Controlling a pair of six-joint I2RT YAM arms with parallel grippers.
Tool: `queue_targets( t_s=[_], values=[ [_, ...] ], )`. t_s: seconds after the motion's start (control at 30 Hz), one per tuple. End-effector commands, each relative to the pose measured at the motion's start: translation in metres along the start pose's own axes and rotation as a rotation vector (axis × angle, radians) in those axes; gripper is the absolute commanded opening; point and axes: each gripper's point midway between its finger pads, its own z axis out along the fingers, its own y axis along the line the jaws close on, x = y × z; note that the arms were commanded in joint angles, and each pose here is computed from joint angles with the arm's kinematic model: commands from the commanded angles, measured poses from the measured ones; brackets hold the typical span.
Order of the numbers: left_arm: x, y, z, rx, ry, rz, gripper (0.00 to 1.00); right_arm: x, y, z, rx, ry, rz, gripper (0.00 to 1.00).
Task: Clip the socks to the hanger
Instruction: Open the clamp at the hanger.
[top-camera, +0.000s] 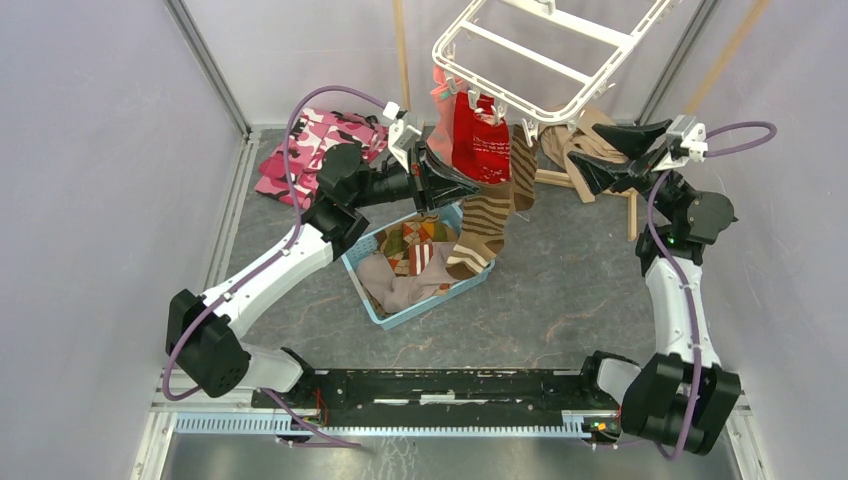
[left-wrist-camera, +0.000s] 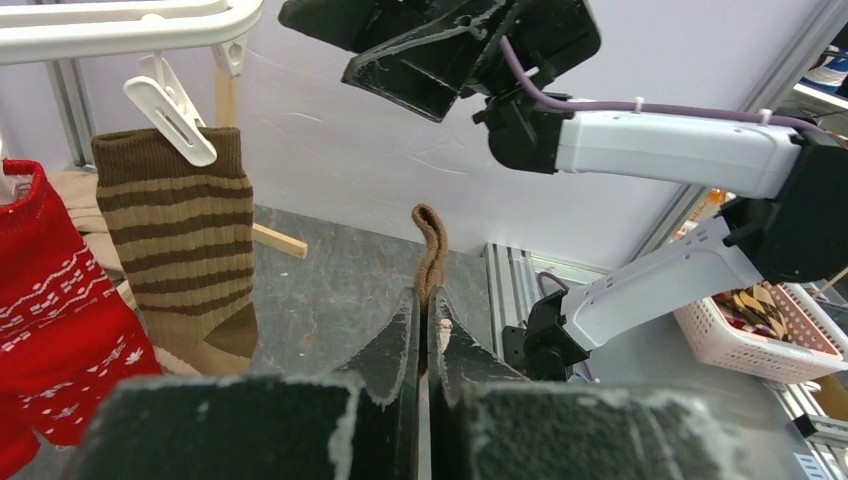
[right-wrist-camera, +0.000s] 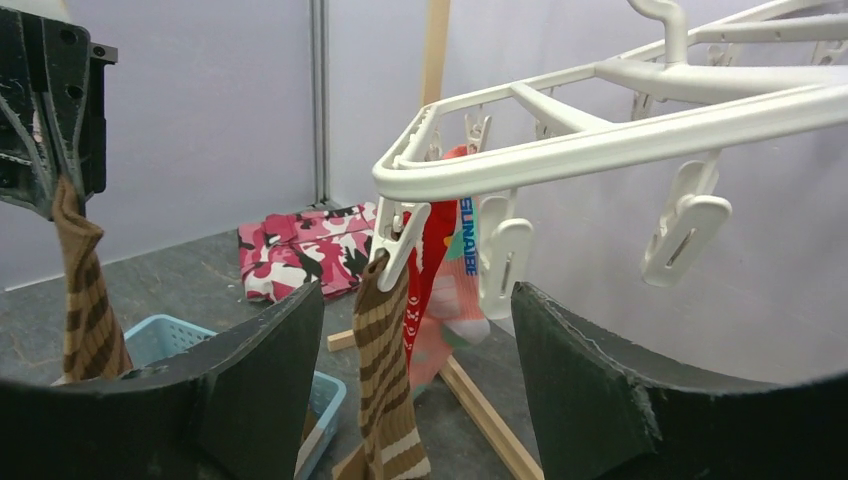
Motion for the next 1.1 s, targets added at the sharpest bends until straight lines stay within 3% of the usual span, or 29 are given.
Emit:
queue_targets(
  t_s=[0.0, 0.23, 0.53, 0.7, 0.9, 1.07],
  values=[
    [-0.02, -0.01, 0.003, 0.008, -0.037, 0.07, 0.02, 0.003, 0.004, -0.008, 0.034, 0.056, -0.079, 0.75],
    [-0.021, -0.007, 0.011, -0.03, -0.056, 0.068, 0.02, 0.014, 0.04, -0.012, 0.001, 0.049, -0.011, 0.7],
    [-0.023, 0.02, 0.015, -0.224, -0.1, 0.091, 0.02, 0.024, 0.086, -0.024, 0.018, 0.132, 0.015, 0.73],
    [-0.02, 0.015, 0.026, -0.221, -0.103, 0.085, 0.02, 0.015, 0.108, -0.022, -0.027, 0.098, 0.056, 0.75],
    [-0.022, -0.004, 0.035, -0.192, -0.116, 0.094, 0.02, 0.021, 0.098, -0.015, 0.049, 0.117, 0.086, 0.75],
    [-0.023, -0.016, 0.037, -0.178, -0.123, 0.101, 0.02, 0.014, 0.103, -0.004, 0.015, 0.104, 0.065, 0.76]
  ],
)
